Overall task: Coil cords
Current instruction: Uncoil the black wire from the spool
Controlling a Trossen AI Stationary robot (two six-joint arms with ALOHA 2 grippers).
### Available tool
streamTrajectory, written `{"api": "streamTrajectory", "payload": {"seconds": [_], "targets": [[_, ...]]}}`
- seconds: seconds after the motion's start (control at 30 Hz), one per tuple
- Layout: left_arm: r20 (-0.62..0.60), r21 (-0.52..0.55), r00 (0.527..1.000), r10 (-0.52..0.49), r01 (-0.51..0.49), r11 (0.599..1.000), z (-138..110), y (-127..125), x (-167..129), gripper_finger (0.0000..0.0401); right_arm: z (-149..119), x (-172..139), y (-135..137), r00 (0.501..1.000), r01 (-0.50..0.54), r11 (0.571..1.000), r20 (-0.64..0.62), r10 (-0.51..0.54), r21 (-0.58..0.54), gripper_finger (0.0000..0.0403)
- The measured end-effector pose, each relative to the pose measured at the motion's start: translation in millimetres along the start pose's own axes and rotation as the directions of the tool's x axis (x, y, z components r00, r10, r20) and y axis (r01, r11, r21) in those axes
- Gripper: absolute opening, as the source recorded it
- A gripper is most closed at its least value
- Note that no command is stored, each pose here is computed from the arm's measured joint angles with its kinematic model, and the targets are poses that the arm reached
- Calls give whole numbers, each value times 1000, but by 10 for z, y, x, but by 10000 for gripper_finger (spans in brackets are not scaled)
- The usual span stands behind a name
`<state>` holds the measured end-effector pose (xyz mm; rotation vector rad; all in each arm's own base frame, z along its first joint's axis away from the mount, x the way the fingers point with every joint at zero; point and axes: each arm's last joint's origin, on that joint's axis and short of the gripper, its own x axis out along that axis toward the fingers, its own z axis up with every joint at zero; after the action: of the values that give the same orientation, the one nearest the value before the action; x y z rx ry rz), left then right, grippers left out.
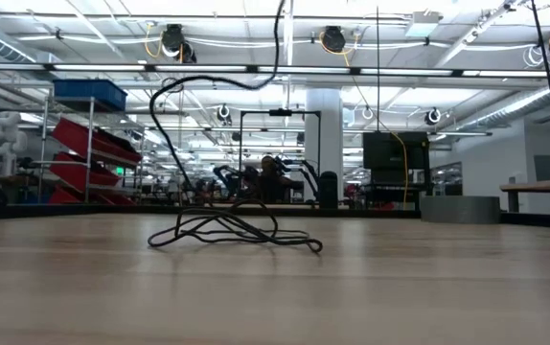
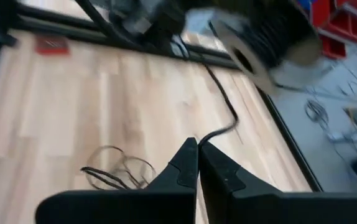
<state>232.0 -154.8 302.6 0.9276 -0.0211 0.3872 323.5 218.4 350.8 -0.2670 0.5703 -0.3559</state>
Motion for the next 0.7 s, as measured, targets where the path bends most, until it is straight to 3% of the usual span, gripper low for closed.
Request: {"api": "streamTrajectory", "payload": {"seconds": [0.2,0.33,0.7], "targets": [[41,-47,999,-1,2,999,60,60,-75,0,-96,64,-108,995,56,998,-89,-55,6,0],[57,-140,998,7,1,990,87,145,-124,0,-149,61,-142,989,80,997,-129,-77,15,0],[107,-228,994,11,13,974,158,256,-237,0,-161,89,-173,985,82,996,-156,-75,39,0]]}}
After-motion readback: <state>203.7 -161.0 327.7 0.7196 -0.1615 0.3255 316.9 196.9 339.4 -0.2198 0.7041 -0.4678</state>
